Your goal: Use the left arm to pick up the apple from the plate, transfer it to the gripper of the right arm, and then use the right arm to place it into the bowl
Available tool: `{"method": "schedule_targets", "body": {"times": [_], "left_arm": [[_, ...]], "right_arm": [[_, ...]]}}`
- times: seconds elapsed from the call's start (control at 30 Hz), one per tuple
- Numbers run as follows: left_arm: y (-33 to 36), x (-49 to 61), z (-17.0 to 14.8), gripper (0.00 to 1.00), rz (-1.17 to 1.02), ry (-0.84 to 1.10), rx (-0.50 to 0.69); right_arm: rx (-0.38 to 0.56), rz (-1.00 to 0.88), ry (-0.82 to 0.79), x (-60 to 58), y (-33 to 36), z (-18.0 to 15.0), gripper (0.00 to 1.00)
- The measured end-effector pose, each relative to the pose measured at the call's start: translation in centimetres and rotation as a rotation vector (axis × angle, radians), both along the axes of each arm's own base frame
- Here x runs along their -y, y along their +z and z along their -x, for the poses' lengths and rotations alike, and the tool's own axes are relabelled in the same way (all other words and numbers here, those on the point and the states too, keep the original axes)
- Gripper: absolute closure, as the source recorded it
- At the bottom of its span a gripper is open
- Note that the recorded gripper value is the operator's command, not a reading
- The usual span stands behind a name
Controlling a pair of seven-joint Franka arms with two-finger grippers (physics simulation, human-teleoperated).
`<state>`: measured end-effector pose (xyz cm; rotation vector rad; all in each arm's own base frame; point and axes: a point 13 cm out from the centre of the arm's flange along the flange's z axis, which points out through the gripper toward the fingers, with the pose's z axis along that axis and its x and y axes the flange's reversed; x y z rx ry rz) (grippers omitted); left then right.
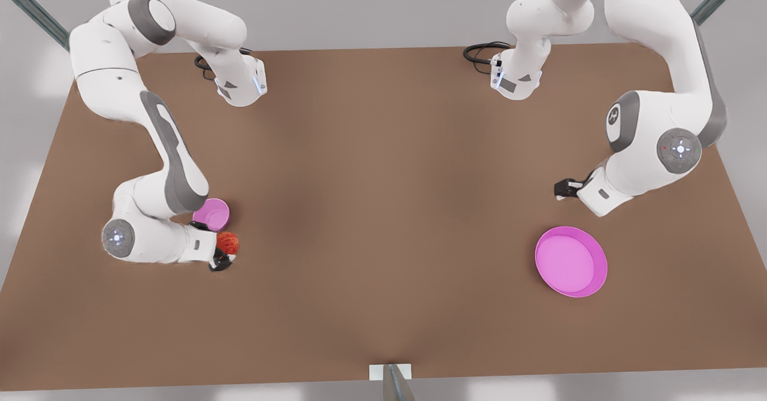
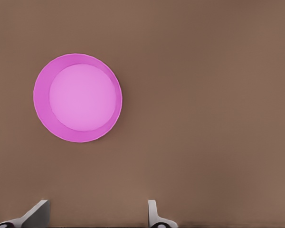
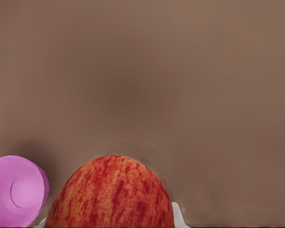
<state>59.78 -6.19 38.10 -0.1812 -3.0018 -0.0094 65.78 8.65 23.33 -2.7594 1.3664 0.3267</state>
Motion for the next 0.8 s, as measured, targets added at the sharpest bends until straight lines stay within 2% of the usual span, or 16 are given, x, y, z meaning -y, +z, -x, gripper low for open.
{"method": "schedule_targets", "body": {"times": [0.07, 0.17, 0.47, 0.8], "left_arm": [[0.2, 0.8, 0.8, 0.0, -0.006, -0.004, -0.018], [-0.1, 0.9, 1.5, 0.0, -0.013, 0.008, -0.046], [-0.7, 0.5, 2.4, 0.0, -0.03, 0.047, -0.088], [-1.0, 0.2, 2.5, 0.0, -0.036, 0.074, -0.099]], "right_arm": [[-0.017, 0.162, 0.015, 2.5, -0.3, 3.0, 0.35], [-0.039, 0.266, -0.033, 7.1, -2.0, 7.1, 0.35], [0.006, 0.262, -0.077, 9.5, -8.9, 11.0, 0.35], [0.108, 0.249, -0.111, 10.9, -10.2, 11.7, 0.34]]}}
